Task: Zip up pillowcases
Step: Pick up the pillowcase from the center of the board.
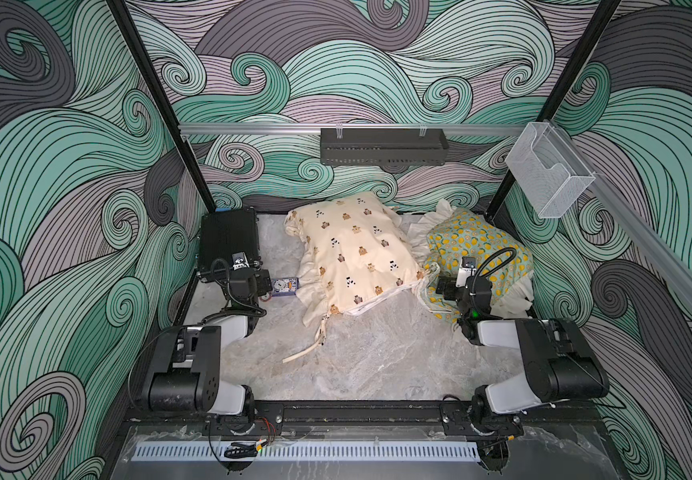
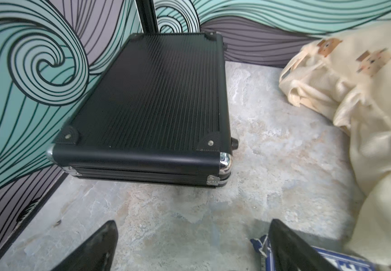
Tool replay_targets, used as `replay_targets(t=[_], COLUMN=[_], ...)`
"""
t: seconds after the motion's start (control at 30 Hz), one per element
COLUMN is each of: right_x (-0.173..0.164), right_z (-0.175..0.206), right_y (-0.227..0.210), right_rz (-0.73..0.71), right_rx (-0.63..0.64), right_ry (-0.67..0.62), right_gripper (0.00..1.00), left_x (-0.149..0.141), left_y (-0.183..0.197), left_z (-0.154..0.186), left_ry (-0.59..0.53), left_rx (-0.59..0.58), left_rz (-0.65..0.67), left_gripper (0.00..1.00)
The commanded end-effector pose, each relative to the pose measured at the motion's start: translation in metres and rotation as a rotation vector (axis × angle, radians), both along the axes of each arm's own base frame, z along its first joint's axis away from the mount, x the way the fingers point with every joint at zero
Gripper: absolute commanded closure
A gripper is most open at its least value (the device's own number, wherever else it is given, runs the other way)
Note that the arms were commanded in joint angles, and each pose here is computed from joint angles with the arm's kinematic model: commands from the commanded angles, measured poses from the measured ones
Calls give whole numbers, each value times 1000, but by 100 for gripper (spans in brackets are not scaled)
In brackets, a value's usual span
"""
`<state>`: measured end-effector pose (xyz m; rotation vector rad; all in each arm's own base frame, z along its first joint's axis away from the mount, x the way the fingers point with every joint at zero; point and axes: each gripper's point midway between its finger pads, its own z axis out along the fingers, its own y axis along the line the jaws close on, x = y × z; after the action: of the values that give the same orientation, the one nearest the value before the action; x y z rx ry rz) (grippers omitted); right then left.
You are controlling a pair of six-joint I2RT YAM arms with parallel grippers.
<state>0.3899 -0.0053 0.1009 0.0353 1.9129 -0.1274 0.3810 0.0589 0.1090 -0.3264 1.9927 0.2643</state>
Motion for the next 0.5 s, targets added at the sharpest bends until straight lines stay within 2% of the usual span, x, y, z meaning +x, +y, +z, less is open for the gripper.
replay_targets(t=[0.0,0.17,0.33,0.4,0.47], right_x=[-8,-20,-29,-33,-40], right_z=[17,44,79,92,96], right_y=[-6,-11,-13,-16,-25], right_rz=[-30,-69,-97,-139,-240], right_rx=[10,34,113,195,332], right_ry=[-46,-68,-97,-126,-136], right_gripper=[1,1,1,1,1], left_x=[-2,-10,-16,-20,-19], left_y=[-2,0,-5,-5,-12], left_z=[15,33,56,64,75], left_ry=[-10,-46,-109,-132,-167], left_rx=[-14,-32,-126,-191,-237], left_rz=[-12,6,16,42,16], left_gripper=[1,1,1,1,1])
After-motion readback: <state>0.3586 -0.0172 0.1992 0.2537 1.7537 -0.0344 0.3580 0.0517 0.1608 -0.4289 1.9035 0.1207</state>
